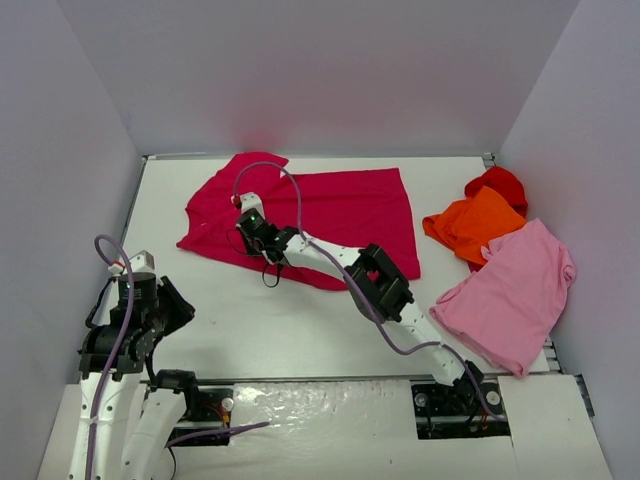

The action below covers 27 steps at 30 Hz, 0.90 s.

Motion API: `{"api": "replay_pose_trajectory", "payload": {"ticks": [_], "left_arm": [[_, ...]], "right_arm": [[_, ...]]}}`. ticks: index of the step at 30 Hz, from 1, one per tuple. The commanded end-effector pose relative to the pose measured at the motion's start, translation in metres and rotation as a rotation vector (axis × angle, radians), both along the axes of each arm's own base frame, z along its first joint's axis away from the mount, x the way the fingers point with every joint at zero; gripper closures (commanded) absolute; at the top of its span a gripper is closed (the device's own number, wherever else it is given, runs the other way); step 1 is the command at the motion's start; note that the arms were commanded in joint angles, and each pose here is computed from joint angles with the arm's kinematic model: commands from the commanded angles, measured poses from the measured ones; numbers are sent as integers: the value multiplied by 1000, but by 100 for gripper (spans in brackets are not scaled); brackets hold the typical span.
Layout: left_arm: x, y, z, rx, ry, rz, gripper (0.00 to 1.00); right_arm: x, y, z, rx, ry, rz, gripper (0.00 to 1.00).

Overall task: Fold and stack the t-shirts
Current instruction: Fold the flattened tshirt in 1/3 of the way

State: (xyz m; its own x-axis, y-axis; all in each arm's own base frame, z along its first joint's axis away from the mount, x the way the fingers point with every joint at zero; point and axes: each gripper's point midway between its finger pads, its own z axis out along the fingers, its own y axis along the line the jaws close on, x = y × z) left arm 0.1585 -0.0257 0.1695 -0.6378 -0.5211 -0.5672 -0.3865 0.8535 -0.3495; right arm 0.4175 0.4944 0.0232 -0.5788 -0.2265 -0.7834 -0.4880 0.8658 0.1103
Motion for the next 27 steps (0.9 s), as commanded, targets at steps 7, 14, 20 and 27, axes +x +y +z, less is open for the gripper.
{"api": "replay_pose_trajectory", "payload": {"ticks": [7, 14, 20, 27], "left_arm": [[11, -2, 9, -3, -45, -13, 79], [12, -2, 9, -5, -47, -15, 79], [12, -2, 9, -5, -47, -15, 79], [11, -2, 8, -4, -40, -15, 79]], "right_arm": [[25, -22, 115, 70, -170, -58, 100], [55, -50, 140, 87, -249, -133, 100], [89, -60, 151, 131, -324, -175, 100], [120, -80, 150, 95, -367, -249, 100]]}}
